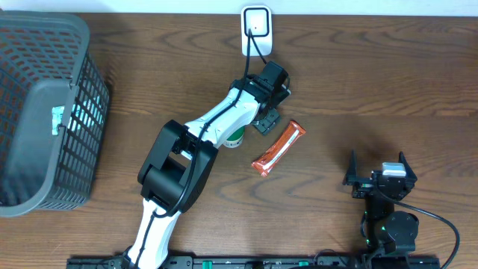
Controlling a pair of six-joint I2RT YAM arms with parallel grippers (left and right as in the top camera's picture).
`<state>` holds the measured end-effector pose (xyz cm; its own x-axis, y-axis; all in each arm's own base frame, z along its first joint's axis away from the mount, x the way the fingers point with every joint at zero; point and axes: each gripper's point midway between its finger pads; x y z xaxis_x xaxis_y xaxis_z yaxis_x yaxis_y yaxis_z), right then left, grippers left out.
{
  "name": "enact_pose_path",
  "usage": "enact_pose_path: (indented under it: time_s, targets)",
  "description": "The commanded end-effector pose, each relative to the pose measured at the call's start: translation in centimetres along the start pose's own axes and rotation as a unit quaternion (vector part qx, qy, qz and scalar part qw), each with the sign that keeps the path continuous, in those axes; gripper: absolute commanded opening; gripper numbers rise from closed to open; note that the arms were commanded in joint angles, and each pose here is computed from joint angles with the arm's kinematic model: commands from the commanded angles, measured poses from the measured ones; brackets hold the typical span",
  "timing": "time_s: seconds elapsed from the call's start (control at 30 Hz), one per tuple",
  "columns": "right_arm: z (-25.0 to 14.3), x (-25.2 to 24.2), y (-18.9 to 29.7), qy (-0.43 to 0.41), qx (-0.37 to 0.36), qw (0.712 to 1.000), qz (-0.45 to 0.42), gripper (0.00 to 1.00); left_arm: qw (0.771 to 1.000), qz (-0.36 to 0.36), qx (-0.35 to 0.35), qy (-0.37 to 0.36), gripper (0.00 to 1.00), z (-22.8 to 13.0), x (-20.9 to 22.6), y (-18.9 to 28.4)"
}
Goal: Scan the item barcode
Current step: 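Hold the Kleenex pack under the scanner with the left gripper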
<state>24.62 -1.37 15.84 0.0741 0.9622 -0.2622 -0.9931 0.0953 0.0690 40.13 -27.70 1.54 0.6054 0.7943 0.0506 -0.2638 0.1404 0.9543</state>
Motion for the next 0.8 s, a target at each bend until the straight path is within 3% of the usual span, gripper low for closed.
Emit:
enact_pose_path:
  time_s: [0.0,0.2,0.53,0.57,0.63,0.67,0.77]
  targets:
    - [-0.1,0.0,0.0,0.007,0.002,1.0,-0.001,0.99,0.999,0.0,0.008,-0.045,0.8,-0.5,0.0,-0.1]
    - [-0.1,0.0,0.0,0.007,0.002,1.0,-0.001,0.99,0.999,0.001,-0.012,-0.046,0.8,0.4,-0.2,1.6]
    - [-0.1,0.0,0.0,0.007,0.002,1.0,-0.001,0.99,0.995,-0.01,-0.097,-0.015,0.8,3.7,-0.6,8.3]
    - [-0.1,0.0,0.0,0.007,0.002,1.0,-0.001,0.99,0.995,-0.01,-0.103,-0.01,0.76,3.9,-0.4,8.5]
    - [-0.1,0.0,0.0,0.007,0.002,1.0,-0.001,0.99,0.994,-0.01,-0.11,0.008,0.47,4.3,-0.1,8.4]
    - [-0.1,0.0,0.0,0.007,0.002,1.0,-0.001,0.99,0.993,-0.01,-0.112,0.017,0.4,4.4,0.0,8.3]
    - [-0.1,0.0,0.0,0.007,0.002,1.0,-0.001,0.99,0.993,-0.011,-0.109,0.036,0.29,4.4,0.3,7.5]
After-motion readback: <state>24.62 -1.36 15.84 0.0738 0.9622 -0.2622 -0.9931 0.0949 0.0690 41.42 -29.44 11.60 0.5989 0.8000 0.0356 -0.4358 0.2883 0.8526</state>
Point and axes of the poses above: each gripper's point midway between its finger pads, its own y axis back along the fingers, its own x axis along the line the jaws close on, z = x × y, and after that the axes turned 9 degrees about y, right-handed
